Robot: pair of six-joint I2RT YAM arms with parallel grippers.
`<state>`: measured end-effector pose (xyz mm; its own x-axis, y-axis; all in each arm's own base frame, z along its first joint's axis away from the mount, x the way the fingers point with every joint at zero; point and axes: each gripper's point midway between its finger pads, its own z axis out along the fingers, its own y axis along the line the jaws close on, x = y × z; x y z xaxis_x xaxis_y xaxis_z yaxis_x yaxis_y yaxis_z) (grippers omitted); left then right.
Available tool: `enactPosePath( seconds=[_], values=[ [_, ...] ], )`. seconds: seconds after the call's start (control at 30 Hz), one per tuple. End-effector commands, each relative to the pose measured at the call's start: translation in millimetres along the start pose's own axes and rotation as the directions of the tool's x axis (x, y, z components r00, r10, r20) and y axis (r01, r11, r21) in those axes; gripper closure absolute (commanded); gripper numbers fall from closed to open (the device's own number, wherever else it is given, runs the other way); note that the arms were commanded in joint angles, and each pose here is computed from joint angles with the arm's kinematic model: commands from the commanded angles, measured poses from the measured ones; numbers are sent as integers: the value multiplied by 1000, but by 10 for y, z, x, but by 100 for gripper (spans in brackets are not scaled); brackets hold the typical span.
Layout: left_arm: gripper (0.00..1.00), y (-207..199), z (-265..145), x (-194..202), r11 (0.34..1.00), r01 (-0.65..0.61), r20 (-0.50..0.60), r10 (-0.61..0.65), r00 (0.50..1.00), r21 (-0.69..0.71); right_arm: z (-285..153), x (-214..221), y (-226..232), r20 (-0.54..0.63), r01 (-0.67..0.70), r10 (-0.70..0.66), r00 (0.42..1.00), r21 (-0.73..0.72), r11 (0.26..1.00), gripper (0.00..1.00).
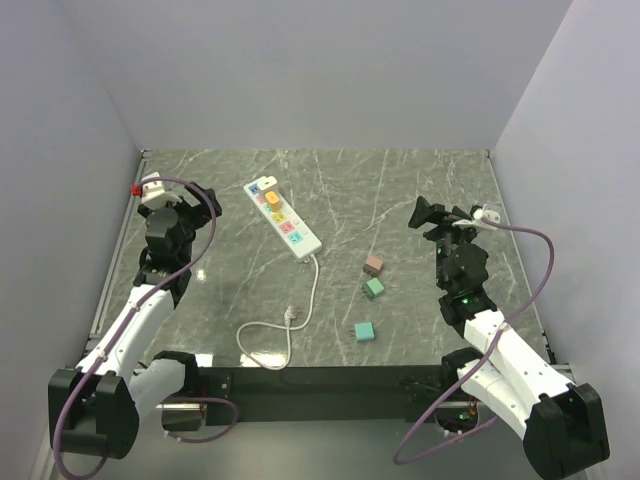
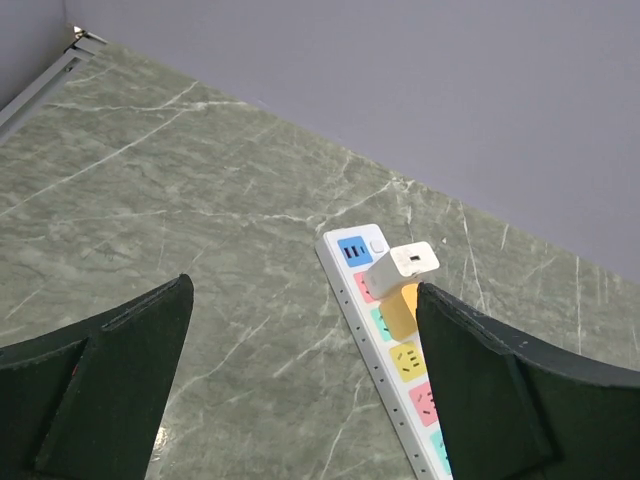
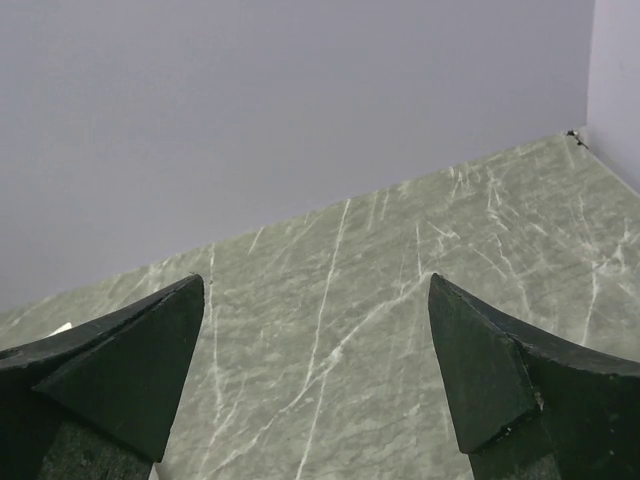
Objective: Insert the plug
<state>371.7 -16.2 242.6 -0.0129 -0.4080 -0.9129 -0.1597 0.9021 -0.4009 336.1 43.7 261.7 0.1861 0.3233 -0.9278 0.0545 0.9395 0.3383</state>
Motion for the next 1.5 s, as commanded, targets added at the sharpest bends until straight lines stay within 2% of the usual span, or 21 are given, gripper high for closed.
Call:
enactPosePath(
  seconds=[0.0,0.3,0.47,0.53,0.63,0.73,0.87,1.0,1.1,1.33,1.37,1.43,1.47],
  values=[
    [1,-118,-30,-296,999,39,86,-41,995,25,-5,-148,-11,57,-81,79,995,26,996,1],
    [1,-164,-51,-239,992,101,96,-108,990,69,12,-52,3,-30,-57,58,998,41,998,0],
    [1,-102,-42,-207,995,92,95,-96,991,42,-25,-70,11,-51,-68,70,996,42,997,0],
    [1,-165,-62,-195,993,82,90,-89,992,82,-37,-53,10,-80,-70,74,994,52,996,0],
    [1,-290,-95,-161,984,69,81,-83,993,163,-56,7,42,-170,-64,74,983,66,996,1],
    [1,-277,-76,-121,985,74,71,-86,994,156,-120,109,76,-258,-58,72,963,63,996,3],
    [2,-308,-48,-79,984,68,41,-76,996,164,-243,431,124,-385,-61,67,920,29,998,5],
    [2,-336,12,-37,985,57,22,-61,998,163,-380,927,63,-538,7,27,843,62,998,7],
    [3,-384,57,31,983,46,-7,-45,999,179,-444,1128,98,-597,64,-18,802,55,996,8],
    [3,-507,60,112,974,24,-36,-16,999,223,-439,1552,347,-697,71,-17,716,48,996,10],
    [3,-549,53,107,970,7,-30,0,1000,241,-454,1694,345,-724,86,-12,690,65,994,10],
    [2,-700,3,147,954,-18,-33,29,999,299,-412,1770,445,-736,75,4,677,74,994,9],
    [2,-756,-12,150,948,-42,-24,53,998,316,-447,1915,470,-763,78,11,646,80,994,10]
  ],
)
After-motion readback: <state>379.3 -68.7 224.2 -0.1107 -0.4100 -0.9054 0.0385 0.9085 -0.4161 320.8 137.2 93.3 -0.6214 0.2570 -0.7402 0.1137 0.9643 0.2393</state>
